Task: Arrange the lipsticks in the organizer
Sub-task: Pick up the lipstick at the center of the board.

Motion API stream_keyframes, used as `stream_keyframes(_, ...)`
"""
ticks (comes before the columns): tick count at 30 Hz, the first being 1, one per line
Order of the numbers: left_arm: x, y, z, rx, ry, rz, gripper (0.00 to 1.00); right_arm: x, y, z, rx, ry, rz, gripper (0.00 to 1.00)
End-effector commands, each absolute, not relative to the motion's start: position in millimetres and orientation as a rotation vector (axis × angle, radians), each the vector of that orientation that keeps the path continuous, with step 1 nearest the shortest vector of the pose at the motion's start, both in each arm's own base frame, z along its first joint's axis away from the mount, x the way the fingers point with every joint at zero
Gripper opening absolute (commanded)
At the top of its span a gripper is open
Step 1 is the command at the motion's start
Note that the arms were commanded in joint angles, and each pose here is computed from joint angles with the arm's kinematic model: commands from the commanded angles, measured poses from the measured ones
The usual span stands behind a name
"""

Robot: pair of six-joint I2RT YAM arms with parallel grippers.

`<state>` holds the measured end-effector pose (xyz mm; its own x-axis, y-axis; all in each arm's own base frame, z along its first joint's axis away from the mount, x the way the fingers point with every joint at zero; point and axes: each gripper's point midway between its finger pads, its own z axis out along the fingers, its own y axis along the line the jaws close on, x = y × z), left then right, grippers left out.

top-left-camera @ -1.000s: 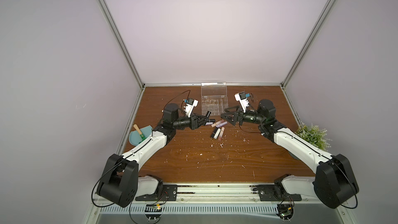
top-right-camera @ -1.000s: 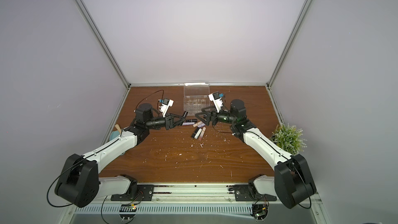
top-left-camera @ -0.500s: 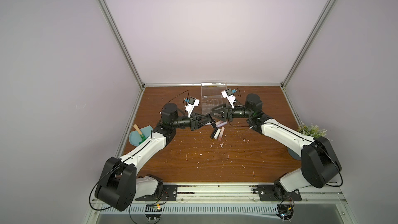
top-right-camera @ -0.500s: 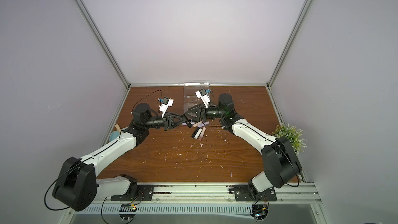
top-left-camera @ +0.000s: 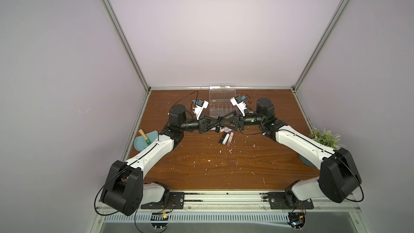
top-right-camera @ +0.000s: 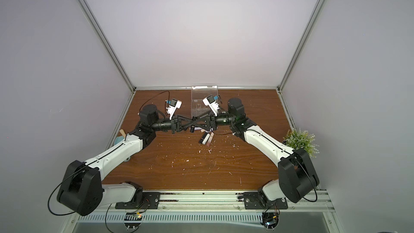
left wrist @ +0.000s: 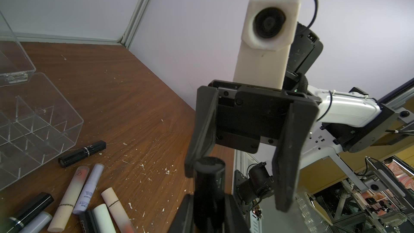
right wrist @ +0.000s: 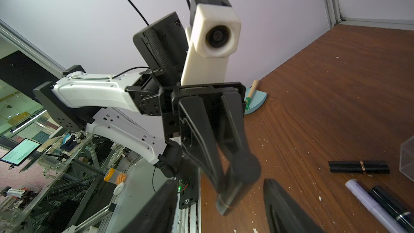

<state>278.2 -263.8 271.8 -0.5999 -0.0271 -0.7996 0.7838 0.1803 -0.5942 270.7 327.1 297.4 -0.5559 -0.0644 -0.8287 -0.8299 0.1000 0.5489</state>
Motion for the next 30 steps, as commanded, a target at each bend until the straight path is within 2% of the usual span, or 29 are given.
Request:
stream_keyframes(1, 273.3, -268.4, 281.9, 0.756, 1.728, -1.527, 0.21, 266.0, 326.3, 312.4, -0.951, 1.679, 1.479, 0.64)
stream_keyframes(18, 256.5, -265.8, 285.3, 0.794, 1.717, -1.561, 0.21, 275.7, 339.5, 324.6, -1.094, 1.695, 1.493, 0.52)
stream_keyframes(25, 254.5, -265.4, 288.3, 0.802, 1.708, -1.561, 0.21, 273.6, 341.3, 315.0, -1.115, 1.716, 1.527, 0.52)
stream_keyframes(30, 254.2, -265.3, 287.1, 0.804, 1.712, -1.561, 0.21, 272.2, 341.3, 319.6, -1.124, 1.699, 1.533, 0.47)
